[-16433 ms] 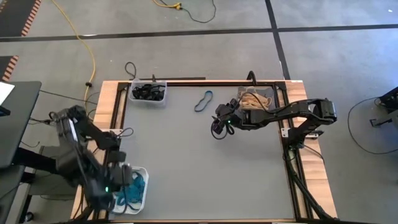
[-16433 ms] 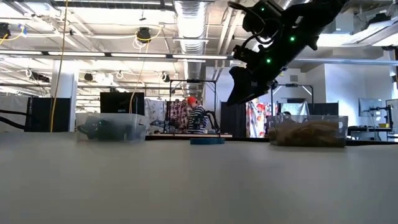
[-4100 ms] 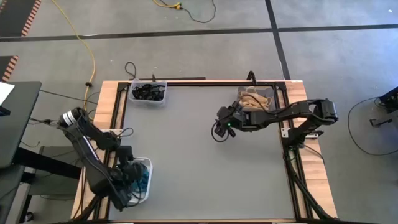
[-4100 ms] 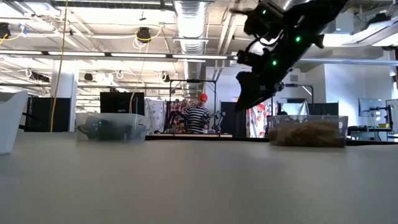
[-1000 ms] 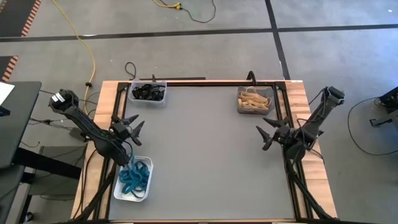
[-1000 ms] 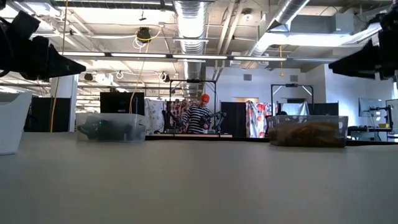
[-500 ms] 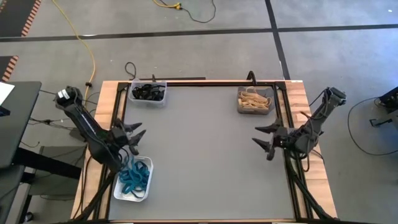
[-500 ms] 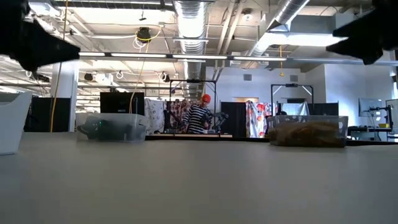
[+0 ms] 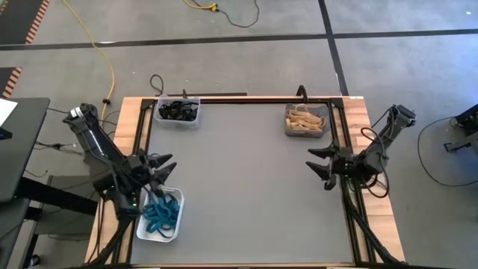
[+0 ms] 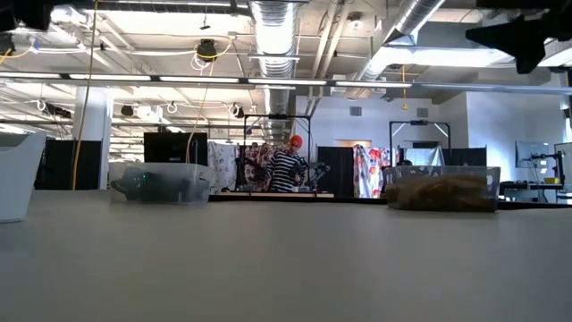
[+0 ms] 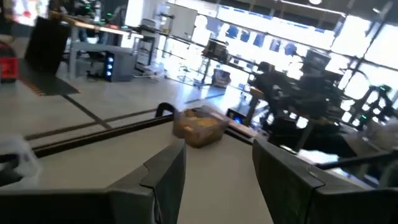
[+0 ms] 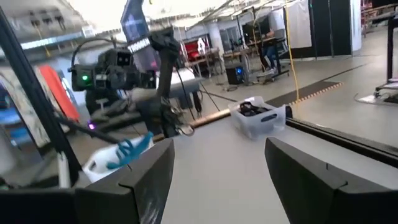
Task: Sort rubber bands into baskets
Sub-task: Return to Home Position
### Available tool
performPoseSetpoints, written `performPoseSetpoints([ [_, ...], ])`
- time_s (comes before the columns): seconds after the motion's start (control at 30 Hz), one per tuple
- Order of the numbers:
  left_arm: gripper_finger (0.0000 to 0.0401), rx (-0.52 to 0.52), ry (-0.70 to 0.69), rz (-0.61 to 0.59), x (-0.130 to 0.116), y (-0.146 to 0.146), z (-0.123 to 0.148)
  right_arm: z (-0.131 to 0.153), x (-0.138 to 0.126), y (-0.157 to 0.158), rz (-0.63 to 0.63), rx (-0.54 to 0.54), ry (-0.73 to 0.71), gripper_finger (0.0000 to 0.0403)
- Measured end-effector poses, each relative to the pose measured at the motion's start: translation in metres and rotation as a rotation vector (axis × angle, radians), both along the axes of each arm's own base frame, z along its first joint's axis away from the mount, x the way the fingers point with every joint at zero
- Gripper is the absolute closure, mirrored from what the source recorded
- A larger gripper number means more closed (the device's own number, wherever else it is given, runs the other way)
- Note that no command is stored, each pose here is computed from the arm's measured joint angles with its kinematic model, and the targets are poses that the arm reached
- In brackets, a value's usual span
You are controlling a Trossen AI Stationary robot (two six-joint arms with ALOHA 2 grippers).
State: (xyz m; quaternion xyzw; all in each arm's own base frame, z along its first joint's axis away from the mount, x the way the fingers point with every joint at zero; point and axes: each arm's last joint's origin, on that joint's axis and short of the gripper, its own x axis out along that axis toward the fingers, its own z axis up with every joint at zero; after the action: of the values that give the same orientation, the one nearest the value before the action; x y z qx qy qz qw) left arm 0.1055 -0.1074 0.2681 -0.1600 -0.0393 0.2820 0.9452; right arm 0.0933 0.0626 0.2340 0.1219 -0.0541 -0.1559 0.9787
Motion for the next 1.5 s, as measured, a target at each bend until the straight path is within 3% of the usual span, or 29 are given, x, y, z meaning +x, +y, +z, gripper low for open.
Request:
performPoseSetpoints([
  [0.13, 0.0225, 0.034, 0.026, -0.032, 0.004, -0.013, 0.023, 0.006, -0.001, -0.001, 0.009, 0.051, -0.051, 0.0121],
  [0.33, 0.0225, 0.202, 0.17, -0.083, 0.01, -0.027, 0.041, 0.013, -0.001, 0.003, 0.188, 0.005, -0.119, 0.0121],
  [0.43, 0.0225, 0.33, 0.304, -0.16, 0.016, -0.037, 0.043, 0.015, -0.001, 0.007, 0.303, -0.056, -0.143, 0.0121],
  [0.57, 0.0225, 0.432, 0.38, -0.344, 0.029, -0.057, 0.051, 0.018, -0.002, 0.007, 0.325, -0.098, -0.167, 0.0121],
  [0.73, 0.0225, 0.604, 0.244, -0.71, 0.047, -0.085, 0.073, 0.024, -0.003, 0.005, 0.305, -0.129, -0.212, 0.0121],
  [0.87, 0.0225, 0.725, 0.162, -0.756, 0.055, -0.087, 0.082, 0.024, -0.003, 0.005, 0.302, -0.144, -0.215, 0.0121],
  [1.03, 0.0225, 0.741, 0.167, -0.772, 0.066, -0.072, 0.078, 0.023, -0.004, 0.009, 0.301, -0.272, -0.187, 0.0121],
  [1.2, 0.0225, 0.69, 0.174, -0.81, 0.07, -0.046, 0.052, 0.025, -0.01, 0.014, 0.335, -0.419, -0.191, 0.0121],
  [1.5, 0.0225, 0.588, -0.012, -0.698, 0.043, 0.012, -0.014, 0.014, -0.013, 0.014, 0.265, -0.43, -0.112, 0.0121],
])
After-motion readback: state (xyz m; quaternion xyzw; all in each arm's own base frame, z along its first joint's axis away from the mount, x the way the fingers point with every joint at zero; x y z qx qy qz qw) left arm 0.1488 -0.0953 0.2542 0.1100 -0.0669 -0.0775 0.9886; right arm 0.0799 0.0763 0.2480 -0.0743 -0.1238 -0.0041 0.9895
